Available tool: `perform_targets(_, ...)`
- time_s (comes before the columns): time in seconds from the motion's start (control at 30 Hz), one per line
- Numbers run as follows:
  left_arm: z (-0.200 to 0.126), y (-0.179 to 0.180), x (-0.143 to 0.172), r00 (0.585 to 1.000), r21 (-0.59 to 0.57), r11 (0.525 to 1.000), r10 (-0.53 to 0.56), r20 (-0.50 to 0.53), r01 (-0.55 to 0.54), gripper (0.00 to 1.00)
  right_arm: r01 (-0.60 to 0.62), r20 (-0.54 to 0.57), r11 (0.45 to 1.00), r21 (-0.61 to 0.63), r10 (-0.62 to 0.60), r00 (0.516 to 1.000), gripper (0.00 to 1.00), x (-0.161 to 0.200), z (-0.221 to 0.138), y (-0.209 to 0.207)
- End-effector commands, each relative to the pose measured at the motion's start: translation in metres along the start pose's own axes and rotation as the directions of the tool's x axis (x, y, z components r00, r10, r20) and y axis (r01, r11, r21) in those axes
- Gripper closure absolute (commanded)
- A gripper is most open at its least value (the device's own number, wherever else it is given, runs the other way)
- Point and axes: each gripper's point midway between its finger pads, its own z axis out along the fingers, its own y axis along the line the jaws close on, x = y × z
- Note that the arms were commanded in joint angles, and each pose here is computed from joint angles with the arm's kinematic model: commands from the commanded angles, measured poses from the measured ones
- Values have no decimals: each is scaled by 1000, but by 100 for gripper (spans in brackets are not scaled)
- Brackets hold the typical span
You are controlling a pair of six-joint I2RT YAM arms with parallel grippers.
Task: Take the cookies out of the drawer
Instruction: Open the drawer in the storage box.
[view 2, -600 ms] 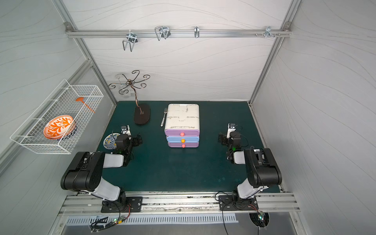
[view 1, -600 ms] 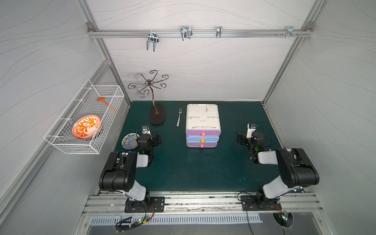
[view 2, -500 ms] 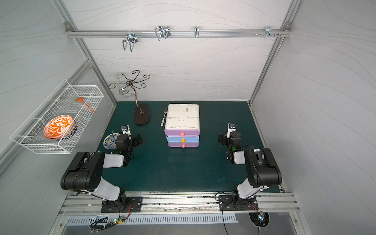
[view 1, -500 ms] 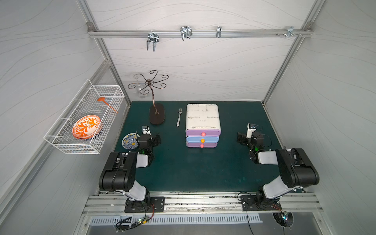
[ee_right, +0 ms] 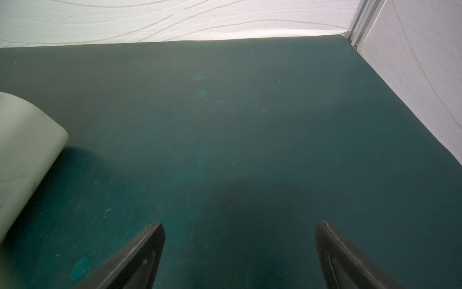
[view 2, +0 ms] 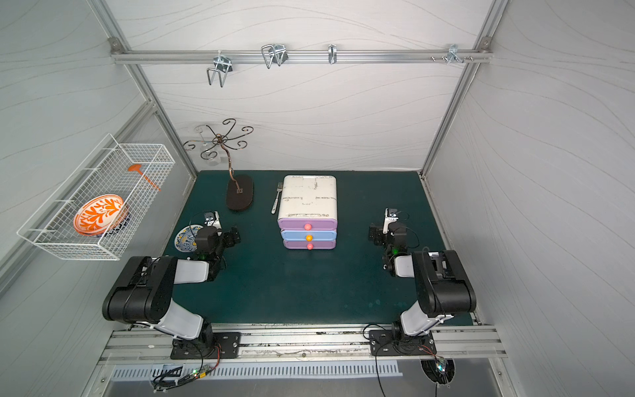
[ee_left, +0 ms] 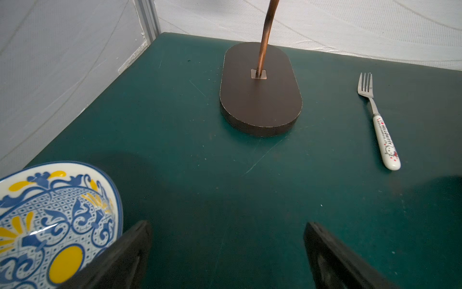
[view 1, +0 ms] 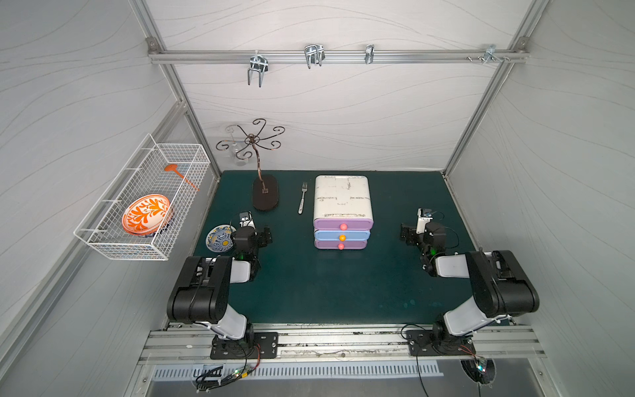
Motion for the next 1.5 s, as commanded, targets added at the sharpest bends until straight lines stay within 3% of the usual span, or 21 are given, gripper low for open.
perform_targets(0.0, 0, -3, -32, 996, 9, 1000, -6, 93, 5, 0, 8, 45, 1000, 3, -8, 999, 1, -19, -1, 0)
perform_targets(0.1, -10, -2, -63, 1000, -19, 1000, -12, -18, 12, 0, -67, -174, 998, 21, 70, 982, 1, -47, -14, 1)
perform_targets(0.17, -23, -1, -100, 996, -38, 996, -84, -16, 83, 0, -134, -277, 991, -7, 127, 953, 1, -65, -29, 11)
perform_targets(0.27, -51, -18, -146, 964, 33, 964, -260, -55, 262, 0, -180, -288, 973, -146, 132, 949, 1, -101, -61, 46)
perform_targets(0.33, -72, -36, -159, 928, 87, 926, -357, -107, 367, 0, -235, -244, 926, -296, 165, 956, 3, -130, -86, 74)
perform_targets(0.37, -85, -49, -162, 894, 124, 888, -427, -138, 443, 0, -277, -231, 889, -365, 201, 952, 5, -147, -98, 86)
perform_targets(0.43, -106, -82, -166, 805, 254, 765, -544, -236, 591, 4, -333, -261, 805, -491, 229, 938, 14, -175, -115, 111)
perform_targets(0.5, -130, -114, -162, 723, 307, 657, -594, -354, 689, 5, -357, -318, 701, -617, 193, 928, 31, -204, -132, 145)
perform_targets(0.6, -174, -158, -156, 693, 369, 590, -557, -458, 718, 5, -336, -350, 565, -753, 88, 933, 57, -235, -160, 198)
perform_targets(0.67, -198, -172, -151, 652, 385, 528, -565, -505, 757, 5, -321, -347, 486, -813, 39, 937, 67, -248, -176, 228)
perform_targets(0.8, -227, -179, -135, 543, 373, 395, -624, -562, 840, 5, -351, -403, 395, -849, -54, 914, 67, -242, -187, 275)
perform_targets(0.87, -238, -184, -128, 527, 377, 369, -620, -581, 850, 5, -357, -417, 399, -845, -74, 906, 67, -235, -186, 286)
perform_targets(1.0, -254, -208, -107, 526, 383, 360, -577, -625, 851, 5, -392, -457, 430, -813, -54, 888, 69, -224, -172, 289)
perform_targets(1.3, -265, -282, -82, 525, 449, 276, -517, -676, 850, 13, -450, -567, 494, -744, -109, 817, 84, -192, -129, 297)
perform_targets(1.47, -252, -304, -79, 564, 471, 314, -522, -640, 824, 15, -462, -600, 533, -709, -113, 792, 85, -175, -115, 291)
